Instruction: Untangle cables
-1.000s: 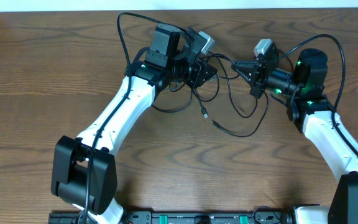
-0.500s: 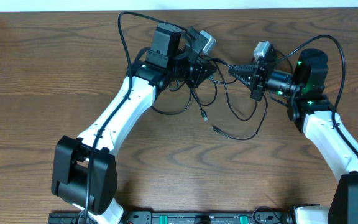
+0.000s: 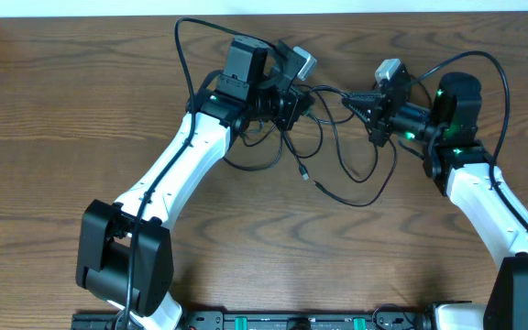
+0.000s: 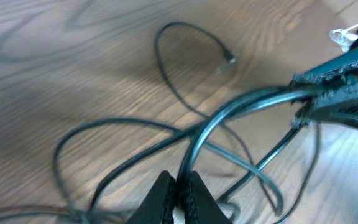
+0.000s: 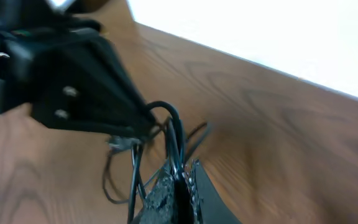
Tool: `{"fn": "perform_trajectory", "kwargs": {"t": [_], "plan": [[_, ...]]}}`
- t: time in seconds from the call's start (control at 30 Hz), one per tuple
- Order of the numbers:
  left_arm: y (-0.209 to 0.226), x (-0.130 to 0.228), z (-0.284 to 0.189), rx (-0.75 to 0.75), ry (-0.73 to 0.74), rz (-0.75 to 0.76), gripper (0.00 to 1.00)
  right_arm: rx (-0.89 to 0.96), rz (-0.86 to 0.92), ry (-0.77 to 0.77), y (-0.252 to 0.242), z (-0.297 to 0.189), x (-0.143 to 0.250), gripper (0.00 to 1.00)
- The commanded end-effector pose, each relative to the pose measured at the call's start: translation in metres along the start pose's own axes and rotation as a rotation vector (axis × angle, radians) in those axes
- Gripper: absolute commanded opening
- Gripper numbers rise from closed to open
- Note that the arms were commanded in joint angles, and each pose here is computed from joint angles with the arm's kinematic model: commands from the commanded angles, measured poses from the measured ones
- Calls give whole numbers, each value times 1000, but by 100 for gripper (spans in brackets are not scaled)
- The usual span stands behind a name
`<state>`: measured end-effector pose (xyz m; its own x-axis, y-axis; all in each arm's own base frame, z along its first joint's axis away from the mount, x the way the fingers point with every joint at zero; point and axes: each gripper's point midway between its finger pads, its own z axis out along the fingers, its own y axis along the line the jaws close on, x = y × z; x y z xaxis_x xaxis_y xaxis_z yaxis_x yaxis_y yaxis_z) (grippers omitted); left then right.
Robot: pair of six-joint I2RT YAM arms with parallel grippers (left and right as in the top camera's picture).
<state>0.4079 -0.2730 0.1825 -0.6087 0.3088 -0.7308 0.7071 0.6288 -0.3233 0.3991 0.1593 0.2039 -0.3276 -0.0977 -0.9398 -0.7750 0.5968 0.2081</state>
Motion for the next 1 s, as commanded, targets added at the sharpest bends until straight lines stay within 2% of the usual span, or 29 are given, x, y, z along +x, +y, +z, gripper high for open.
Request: {"fn": "perform_trajectory", "kwargs": {"t": [0.0, 0.1, 0.2, 0.33, 0.43, 0.53, 0.57, 0.6, 0.8, 0.9, 0.97], "plan": [[25, 6, 1, -132, 29, -12, 8, 108, 14, 5, -19, -7, -3, 1], [42, 11, -2, -236, 50, -18, 8, 86, 44, -1, -18, -11, -3, 1], [52, 14, -5, -293, 63, -21, 8, -10, 48, -21, -6, -15, -6, 1], [45, 13, -3, -255, 51, -65, 8, -43, 51, -27, -3, -18, -7, 1], [19, 11, 2, -103, 46, -68, 8, -43, 48, -29, -3, -18, -8, 1], [-1, 9, 3, 16, 39, -68, 58, -42, 49, -29, -3, -18, -7, 1], [-6, 8, 3, 43, 36, -66, 65, -42, 48, -29, -3, -18, -8, 1], [-12, 8, 4, 69, 35, -64, 68, -42, 48, -29, -3, -18, -8, 1], [-29, 5, 10, 101, 29, -29, 66, -50, 52, -24, 0, -17, -7, 1], [-30, -1, 14, 73, 10, -4, 55, -81, 62, -22, 7, -14, -6, 1], [-24, -2, 16, 17, 3, 8, 51, -112, 61, -24, 13, -14, -7, 1]]}}
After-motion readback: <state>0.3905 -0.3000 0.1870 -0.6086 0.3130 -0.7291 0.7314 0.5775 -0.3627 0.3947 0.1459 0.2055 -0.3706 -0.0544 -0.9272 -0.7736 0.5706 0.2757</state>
